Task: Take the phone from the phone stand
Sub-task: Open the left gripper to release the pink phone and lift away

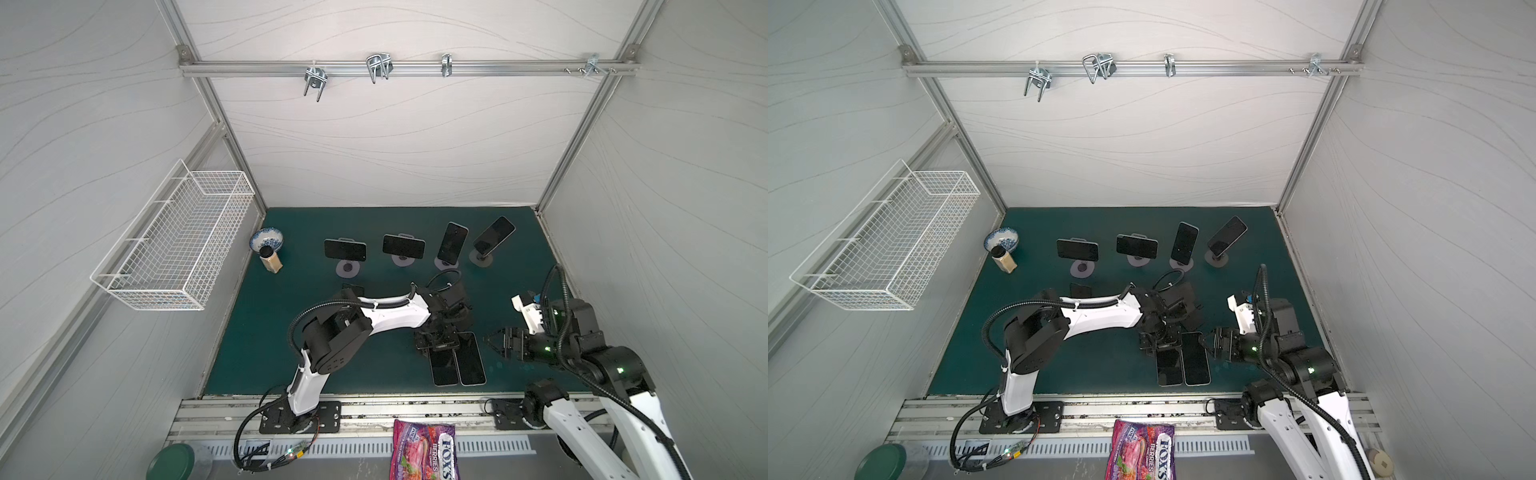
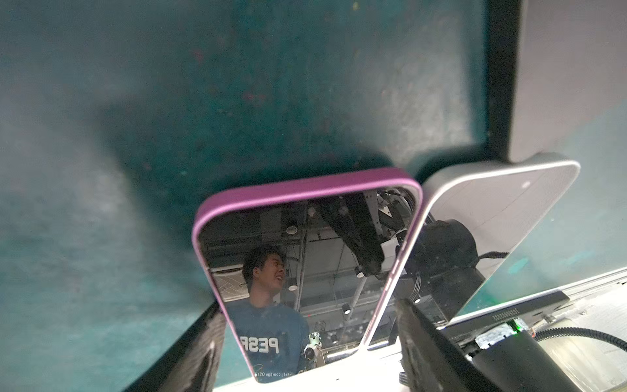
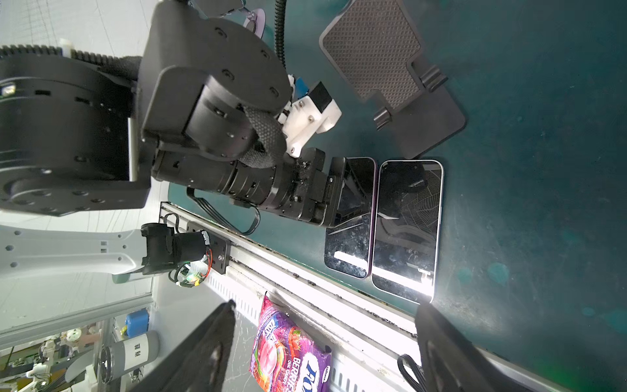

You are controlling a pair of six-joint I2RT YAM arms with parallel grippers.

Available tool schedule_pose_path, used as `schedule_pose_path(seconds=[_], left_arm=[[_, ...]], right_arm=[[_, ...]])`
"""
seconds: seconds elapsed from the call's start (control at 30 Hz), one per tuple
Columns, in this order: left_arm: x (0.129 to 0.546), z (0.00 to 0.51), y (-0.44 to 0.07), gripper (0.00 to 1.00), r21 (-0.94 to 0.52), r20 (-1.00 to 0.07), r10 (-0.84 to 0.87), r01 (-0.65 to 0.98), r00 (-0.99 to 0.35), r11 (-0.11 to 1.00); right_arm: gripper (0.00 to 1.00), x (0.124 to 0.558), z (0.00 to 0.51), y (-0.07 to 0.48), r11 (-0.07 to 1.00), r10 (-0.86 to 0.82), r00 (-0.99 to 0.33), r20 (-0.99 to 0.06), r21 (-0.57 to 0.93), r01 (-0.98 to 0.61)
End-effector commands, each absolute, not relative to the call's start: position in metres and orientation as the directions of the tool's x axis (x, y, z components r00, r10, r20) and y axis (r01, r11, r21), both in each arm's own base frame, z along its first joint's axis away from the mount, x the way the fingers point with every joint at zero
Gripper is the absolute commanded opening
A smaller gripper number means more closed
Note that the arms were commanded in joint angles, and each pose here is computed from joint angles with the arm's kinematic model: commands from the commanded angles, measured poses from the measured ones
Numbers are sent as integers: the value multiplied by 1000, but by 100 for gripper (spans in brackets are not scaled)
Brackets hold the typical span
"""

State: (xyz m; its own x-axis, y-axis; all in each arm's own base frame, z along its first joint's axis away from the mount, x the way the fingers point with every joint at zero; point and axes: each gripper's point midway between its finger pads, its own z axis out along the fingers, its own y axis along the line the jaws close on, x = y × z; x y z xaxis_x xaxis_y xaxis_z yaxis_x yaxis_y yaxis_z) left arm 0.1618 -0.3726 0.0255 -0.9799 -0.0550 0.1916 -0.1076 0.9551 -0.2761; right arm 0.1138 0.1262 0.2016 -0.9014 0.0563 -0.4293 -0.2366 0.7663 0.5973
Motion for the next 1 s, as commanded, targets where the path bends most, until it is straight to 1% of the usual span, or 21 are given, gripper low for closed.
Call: schedule_pose_path(seconds=[0.0,0.23,0.67,0.97], left_arm=[[164,27,-367,80,-265,137,-40,-75,-990,961],[163,40,-342,81,-257,85,-76,-96,-993,962],[168,65,-331,80,-305,-13,-86,-78,-996,949],[172,97,-314,79,-323,-133,-86,-39,-987,946]], right_arm=[[84,113,199,122,779,57,-900,-432,583,-231],[84,114,199,120,788,72,-893,-445,574,-223],[84,115,201,121,785,71,-893,-444,578,-225],[84,113,205,120,779,85,-886,-456,585,-226]])
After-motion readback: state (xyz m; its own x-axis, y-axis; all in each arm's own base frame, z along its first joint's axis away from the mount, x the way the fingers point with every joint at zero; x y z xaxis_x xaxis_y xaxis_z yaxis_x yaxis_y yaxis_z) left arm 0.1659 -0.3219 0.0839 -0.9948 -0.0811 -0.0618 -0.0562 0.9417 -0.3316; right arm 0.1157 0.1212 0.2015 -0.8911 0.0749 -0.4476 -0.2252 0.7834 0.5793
